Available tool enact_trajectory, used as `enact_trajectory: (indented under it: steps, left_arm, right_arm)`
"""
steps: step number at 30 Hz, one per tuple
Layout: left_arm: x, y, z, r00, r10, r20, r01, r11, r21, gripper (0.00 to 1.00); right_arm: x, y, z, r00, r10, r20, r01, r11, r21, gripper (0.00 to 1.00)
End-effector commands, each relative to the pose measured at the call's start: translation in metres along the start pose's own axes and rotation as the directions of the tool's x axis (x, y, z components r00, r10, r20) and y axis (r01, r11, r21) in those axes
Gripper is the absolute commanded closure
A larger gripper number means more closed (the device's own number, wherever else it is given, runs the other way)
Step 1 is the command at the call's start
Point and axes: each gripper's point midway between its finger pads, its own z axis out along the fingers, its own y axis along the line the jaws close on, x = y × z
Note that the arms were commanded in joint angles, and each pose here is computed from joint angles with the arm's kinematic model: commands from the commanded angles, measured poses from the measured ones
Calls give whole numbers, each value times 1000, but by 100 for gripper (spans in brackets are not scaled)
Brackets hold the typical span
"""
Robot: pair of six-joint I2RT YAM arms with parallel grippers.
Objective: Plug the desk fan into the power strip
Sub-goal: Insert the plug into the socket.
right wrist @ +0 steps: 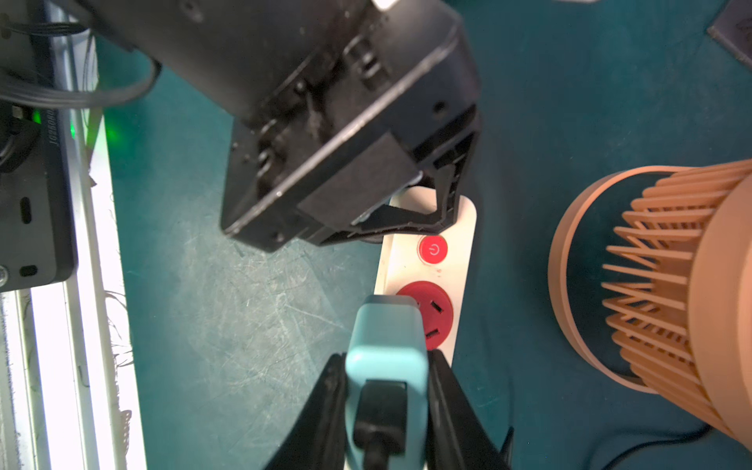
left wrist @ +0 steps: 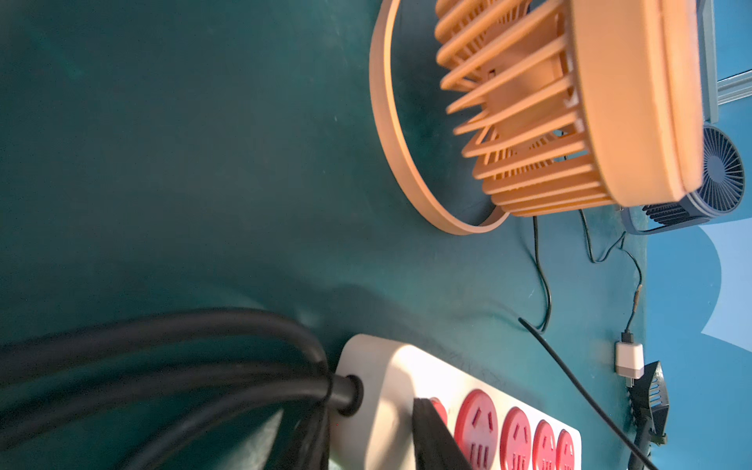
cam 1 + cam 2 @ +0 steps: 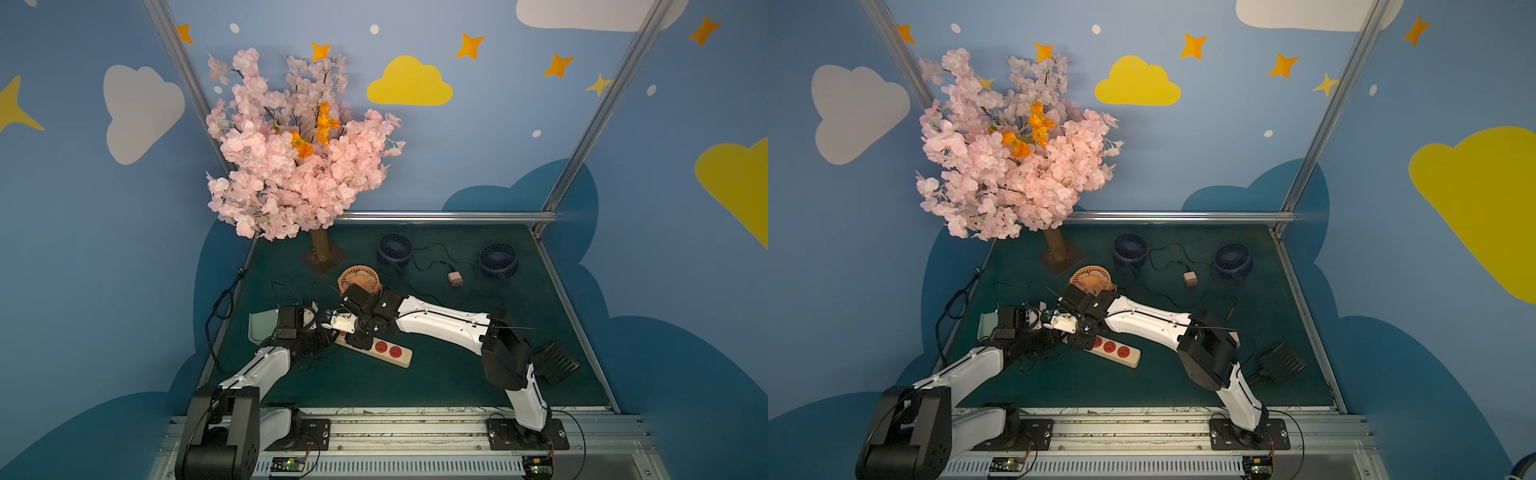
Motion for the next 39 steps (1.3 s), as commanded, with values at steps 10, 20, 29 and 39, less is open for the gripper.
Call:
enact_trajectory:
  steps: [10, 20, 29, 39]
  left_arm:
    - [6, 5, 0, 1000, 3, -23, -3, 1000, -23, 63]
    - [6, 5, 0, 1000, 4, -23, -5, 1000, -19, 63]
    - [6, 4, 0, 1000, 5, -25, -5, 1000, -14, 63]
    - [6, 3, 1, 1000, 5, -27, -5, 1000, -11, 63]
  right_arm:
    - [1, -13, 1, 1000, 30, -2, -30, 1000, 6, 100]
    - [-2, -12, 4, 999, 51, 19, -51, 998, -25, 100]
    - [2, -9, 13, 996, 91, 6, -91, 995, -44, 100]
    - [17, -8, 25, 995, 87, -40, -88, 996, -35, 100]
